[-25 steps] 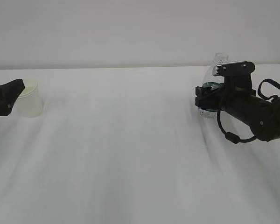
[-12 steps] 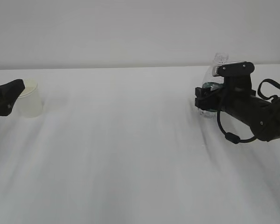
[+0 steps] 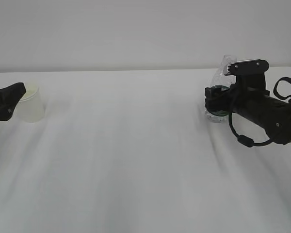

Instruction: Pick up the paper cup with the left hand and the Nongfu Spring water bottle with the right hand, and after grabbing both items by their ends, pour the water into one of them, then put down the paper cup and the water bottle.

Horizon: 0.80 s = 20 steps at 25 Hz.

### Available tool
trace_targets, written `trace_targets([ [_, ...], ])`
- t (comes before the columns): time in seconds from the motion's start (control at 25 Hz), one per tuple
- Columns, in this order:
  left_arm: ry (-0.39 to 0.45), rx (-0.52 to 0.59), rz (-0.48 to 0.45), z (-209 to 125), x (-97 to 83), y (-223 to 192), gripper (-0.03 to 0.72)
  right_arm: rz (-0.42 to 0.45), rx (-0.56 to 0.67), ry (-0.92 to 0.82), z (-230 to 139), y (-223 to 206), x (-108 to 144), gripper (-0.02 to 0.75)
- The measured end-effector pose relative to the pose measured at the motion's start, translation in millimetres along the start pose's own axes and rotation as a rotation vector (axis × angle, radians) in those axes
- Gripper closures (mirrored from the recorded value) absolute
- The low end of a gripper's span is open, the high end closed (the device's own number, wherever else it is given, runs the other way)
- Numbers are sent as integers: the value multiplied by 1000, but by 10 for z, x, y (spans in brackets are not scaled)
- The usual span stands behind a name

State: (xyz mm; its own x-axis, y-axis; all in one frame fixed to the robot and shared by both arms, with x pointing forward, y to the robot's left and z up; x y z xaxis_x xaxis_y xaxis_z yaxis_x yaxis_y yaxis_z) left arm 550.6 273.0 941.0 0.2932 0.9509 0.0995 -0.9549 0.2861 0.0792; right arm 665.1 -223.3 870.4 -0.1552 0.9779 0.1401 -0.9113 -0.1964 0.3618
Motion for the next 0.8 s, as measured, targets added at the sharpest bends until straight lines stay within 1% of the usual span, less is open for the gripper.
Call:
trace_targets([
  [0.08, 0, 0, 0, 0, 0, 0, 107, 0, -1, 1, 33, 21, 5, 159],
  [0.24, 0, 2, 0, -3, 0, 0, 118, -10, 43, 1, 11, 42, -2, 159],
  [0.8, 0, 2, 0, -3, 0, 0, 121, -31, 130, -2, 70, 155, -2, 159],
])
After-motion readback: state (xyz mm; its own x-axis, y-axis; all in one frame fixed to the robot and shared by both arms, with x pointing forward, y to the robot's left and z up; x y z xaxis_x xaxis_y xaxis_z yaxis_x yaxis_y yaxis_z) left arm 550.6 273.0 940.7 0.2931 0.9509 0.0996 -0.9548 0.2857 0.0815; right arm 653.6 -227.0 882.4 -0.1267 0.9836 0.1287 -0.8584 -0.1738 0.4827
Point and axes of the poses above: a point on each arm's last joint axis where the gripper is mounted, y pointing back along that axis away from the gripper, x along the wrist's bending axis when the last joint is at zero, z = x × y, the point moved 4 cm from there along -y, pointing out along that axis toward the gripper, and after that the axes turned 12 degrees about -y, right-handed, at the moved point
